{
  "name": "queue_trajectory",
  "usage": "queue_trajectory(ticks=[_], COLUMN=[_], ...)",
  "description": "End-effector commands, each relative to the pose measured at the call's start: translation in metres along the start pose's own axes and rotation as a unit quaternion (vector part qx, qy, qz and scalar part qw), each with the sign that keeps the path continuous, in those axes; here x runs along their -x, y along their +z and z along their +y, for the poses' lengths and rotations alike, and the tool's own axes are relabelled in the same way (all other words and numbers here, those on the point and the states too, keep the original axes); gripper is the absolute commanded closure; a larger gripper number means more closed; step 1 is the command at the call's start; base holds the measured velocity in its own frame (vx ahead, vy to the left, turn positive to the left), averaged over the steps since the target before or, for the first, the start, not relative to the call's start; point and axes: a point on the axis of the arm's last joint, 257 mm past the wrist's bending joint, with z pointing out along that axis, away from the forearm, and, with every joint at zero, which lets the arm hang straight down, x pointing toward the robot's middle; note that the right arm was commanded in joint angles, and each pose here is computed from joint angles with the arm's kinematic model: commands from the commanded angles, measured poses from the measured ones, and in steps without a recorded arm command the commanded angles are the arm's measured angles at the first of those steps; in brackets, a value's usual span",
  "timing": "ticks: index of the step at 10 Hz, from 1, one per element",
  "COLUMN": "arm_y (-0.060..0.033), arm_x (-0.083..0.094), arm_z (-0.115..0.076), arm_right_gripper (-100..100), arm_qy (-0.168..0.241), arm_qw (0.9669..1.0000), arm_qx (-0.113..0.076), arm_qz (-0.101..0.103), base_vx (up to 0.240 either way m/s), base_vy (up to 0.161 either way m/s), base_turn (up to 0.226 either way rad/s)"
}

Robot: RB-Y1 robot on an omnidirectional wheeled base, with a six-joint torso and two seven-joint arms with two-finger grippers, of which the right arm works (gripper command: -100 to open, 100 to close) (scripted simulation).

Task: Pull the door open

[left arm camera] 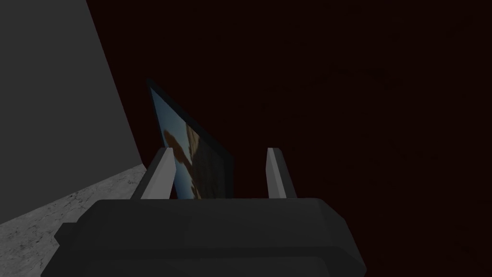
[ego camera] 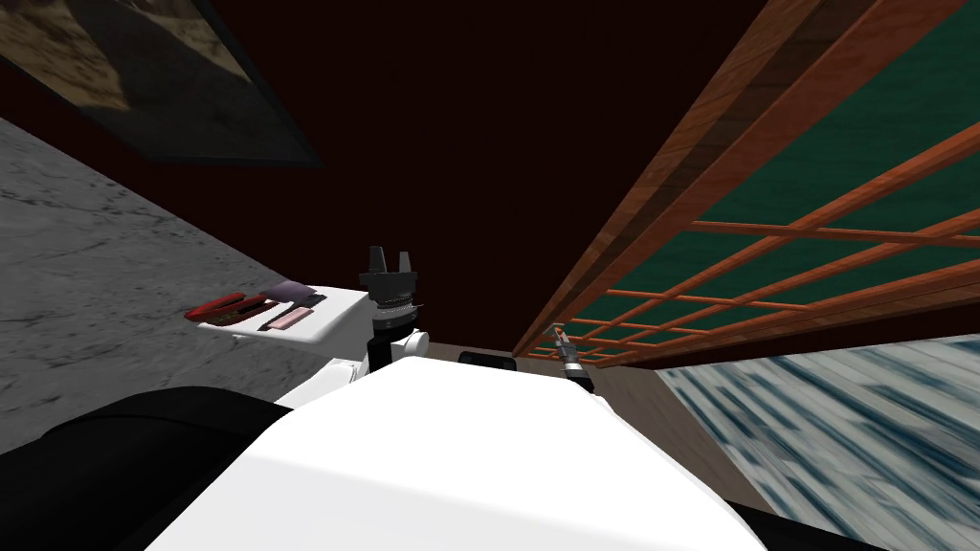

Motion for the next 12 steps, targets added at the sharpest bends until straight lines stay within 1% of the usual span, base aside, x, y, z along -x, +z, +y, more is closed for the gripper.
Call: queue_trajectory(ticks=[1, 2, 3, 5, 6, 8, 9, 11, 12], arm_y=[0.0019, 0.0033, 0.0033, 0.006, 0.006, 0.0093, 0.0093, 0.0126, 0.0126], arm_x=[0.002, 0.002, 0.002, 0.004, 0.004, 0.005, 0.005, 0.006, 0.006], arm_z=[-0.001, -0.001, -0.001, -0.001, -0.001, -0.001, -0.001, -0.001, -0.001], arm_right_gripper=[100, 100, 100, 100, 100, 100, 100, 100, 100], arm_qy=[0.029, 0.046, 0.05, 0.086, 0.089, 0.128, 0.133, 0.172, 0.178], arm_qw=[0.9996, 0.9989, 0.9987, 0.9962, 0.996, 0.9916, 0.9909, 0.9849, 0.9837], arm_qx=[-0.003, -0.005, -0.005, -0.007, -0.007, -0.011, -0.01, -0.013, -0.013], arm_qz=[-0.004, -0.006, -0.006, -0.01, -0.01, -0.015, -0.015, -0.02, -0.02], base_vx=[-0.041, -0.056, -0.04, -0.04, -0.035, -0.041, -0.041, -0.054, -0.043], base_vy=[-0.024, -0.021, -0.018, -0.021, -0.018, -0.019, -0.018, -0.031, -0.019], base_turn=[0.057, 0.058, 0.026, 0.05, 0.026, 0.054, 0.034, 0.068, 0.031])
